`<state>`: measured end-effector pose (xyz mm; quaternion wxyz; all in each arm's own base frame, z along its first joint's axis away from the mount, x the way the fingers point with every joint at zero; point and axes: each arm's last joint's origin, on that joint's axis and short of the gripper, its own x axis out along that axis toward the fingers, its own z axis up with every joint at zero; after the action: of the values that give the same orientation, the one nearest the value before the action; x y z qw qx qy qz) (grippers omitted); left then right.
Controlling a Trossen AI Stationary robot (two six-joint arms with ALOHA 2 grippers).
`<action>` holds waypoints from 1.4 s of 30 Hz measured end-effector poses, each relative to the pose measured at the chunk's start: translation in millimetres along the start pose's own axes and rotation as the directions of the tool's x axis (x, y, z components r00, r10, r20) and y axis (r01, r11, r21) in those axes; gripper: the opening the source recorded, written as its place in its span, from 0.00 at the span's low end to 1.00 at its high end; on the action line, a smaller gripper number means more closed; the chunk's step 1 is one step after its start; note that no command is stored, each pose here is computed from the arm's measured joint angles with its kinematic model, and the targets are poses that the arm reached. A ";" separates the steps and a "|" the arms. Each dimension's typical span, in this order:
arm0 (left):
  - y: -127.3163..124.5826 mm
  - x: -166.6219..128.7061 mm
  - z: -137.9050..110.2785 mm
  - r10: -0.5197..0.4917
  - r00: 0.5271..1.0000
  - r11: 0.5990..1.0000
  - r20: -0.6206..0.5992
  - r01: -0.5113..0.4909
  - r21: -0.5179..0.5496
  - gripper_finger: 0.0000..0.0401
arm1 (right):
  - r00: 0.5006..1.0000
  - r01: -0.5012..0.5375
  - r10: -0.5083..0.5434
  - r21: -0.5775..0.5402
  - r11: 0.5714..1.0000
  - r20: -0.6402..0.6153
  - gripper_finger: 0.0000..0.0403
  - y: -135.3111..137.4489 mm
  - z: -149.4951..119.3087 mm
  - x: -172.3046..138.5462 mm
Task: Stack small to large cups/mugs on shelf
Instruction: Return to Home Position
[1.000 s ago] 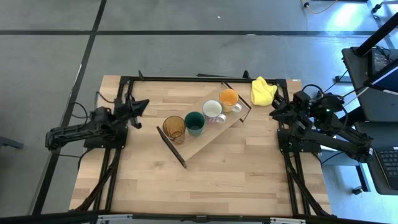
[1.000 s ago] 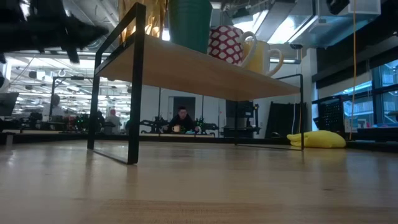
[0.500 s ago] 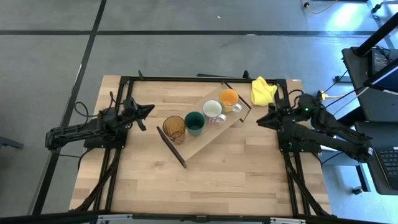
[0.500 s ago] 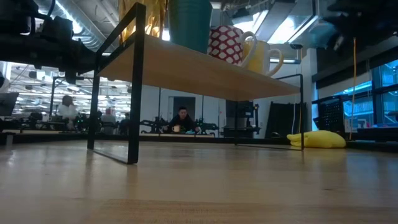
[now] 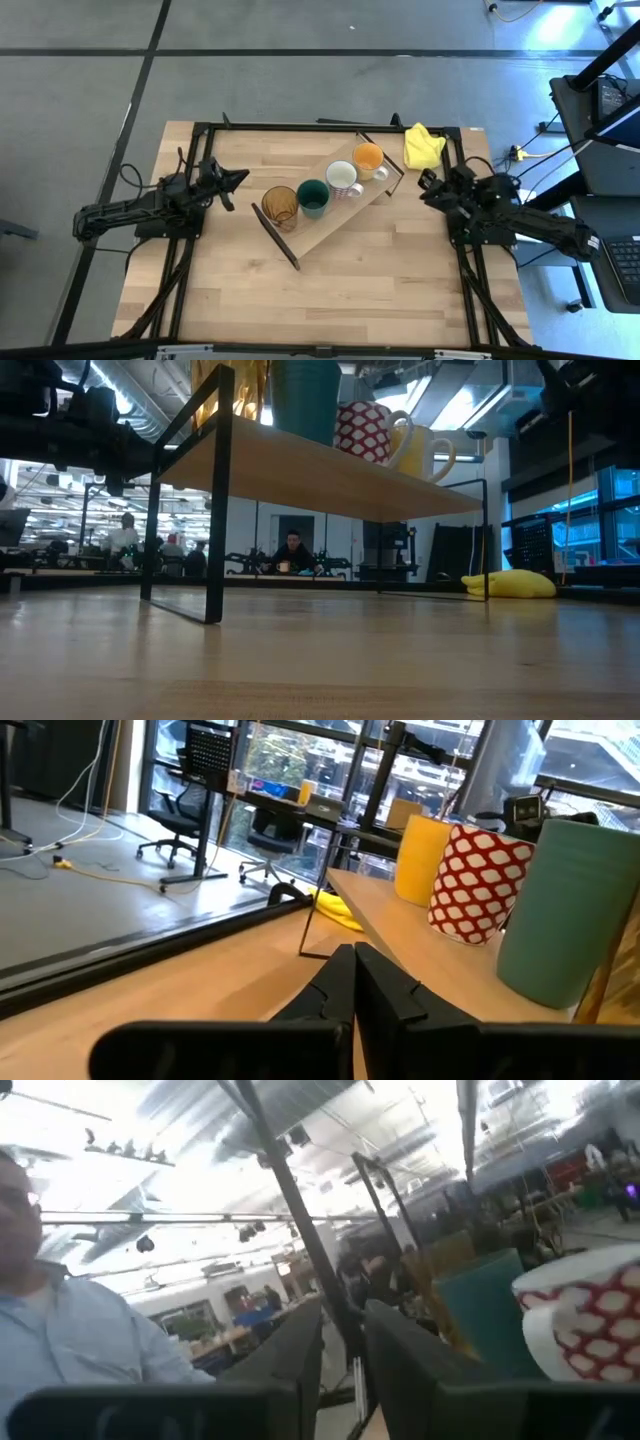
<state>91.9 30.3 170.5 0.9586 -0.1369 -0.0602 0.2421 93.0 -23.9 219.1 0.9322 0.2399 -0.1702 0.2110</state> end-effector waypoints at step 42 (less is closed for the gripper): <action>-0.6 0.0 0.2 -0.016 1.000 0.994 -0.001 0.016 0.109 0.00 | 0.801 0.490 -0.344 0.206 0.847 -0.489 0.21 -40.7 -59.8 -21.7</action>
<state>92.1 29.9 170.9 0.9666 -0.0838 -0.0478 0.2373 106.7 -32.1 145.3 0.9173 0.3673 0.1364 0.0705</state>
